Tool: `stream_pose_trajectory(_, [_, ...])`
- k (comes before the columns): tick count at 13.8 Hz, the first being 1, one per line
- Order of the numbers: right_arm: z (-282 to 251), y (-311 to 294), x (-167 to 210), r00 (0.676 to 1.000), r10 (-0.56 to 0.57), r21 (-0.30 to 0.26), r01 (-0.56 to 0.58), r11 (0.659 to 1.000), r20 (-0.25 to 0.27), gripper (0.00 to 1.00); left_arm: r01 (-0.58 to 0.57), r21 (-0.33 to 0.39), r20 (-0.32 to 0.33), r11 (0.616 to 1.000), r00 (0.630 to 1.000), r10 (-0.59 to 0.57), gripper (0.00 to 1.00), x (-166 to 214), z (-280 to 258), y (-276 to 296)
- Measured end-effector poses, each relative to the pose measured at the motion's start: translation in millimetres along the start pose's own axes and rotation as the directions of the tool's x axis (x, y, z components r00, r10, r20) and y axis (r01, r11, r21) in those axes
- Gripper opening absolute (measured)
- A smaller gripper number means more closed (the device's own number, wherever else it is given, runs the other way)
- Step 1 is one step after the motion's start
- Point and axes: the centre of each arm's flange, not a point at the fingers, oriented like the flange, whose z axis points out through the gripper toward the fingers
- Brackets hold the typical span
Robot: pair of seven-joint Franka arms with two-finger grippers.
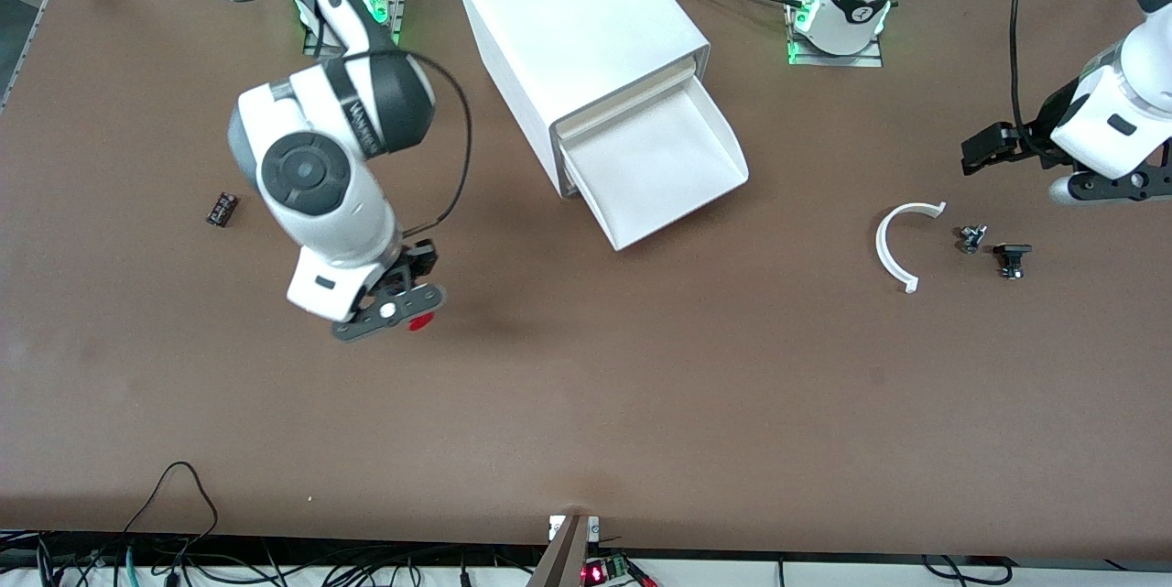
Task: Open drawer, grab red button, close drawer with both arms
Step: 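Lift the red button out of the drawer with the right gripper, then close the drawer with the left gripper while the right gripper lowers the button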
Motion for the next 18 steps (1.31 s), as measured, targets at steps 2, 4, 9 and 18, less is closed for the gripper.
stream_pose_trajectory(2, [35.9,15.3,-6.1,0.997,0.046,-0.025,-0.045,0.999,0.064,0.42,0.03,-0.021,0.003,0.999,1.0,-0.03,1.0,18.9,23.5,6.8])
stream_pose_trajectory(4, [77.3,26.7,-11.5,0.993,0.076,-0.031,-0.074,0.997,0.086,0.42,0.079,-0.044,-0.024,0.996,0.997,-0.08,1.0,45.6,65.5,27.2])
stream_pose_trajectory(9, [179.5,42.2,-36.4,0.994,0.109,0.012,-0.109,0.994,0.032,0.42,0.236,-0.112,-0.065,0.965,0.967,-0.244,1.0,68.2,204.7,133.2])
stream_pose_trajectory(18, [238.0,21.5,-72.6,0.967,0.253,0.057,-0.252,0.966,-0.018,0.51,0.328,-0.143,-0.041,0.934,0.941,-0.336,1.0,-51.5,314.7,298.7])
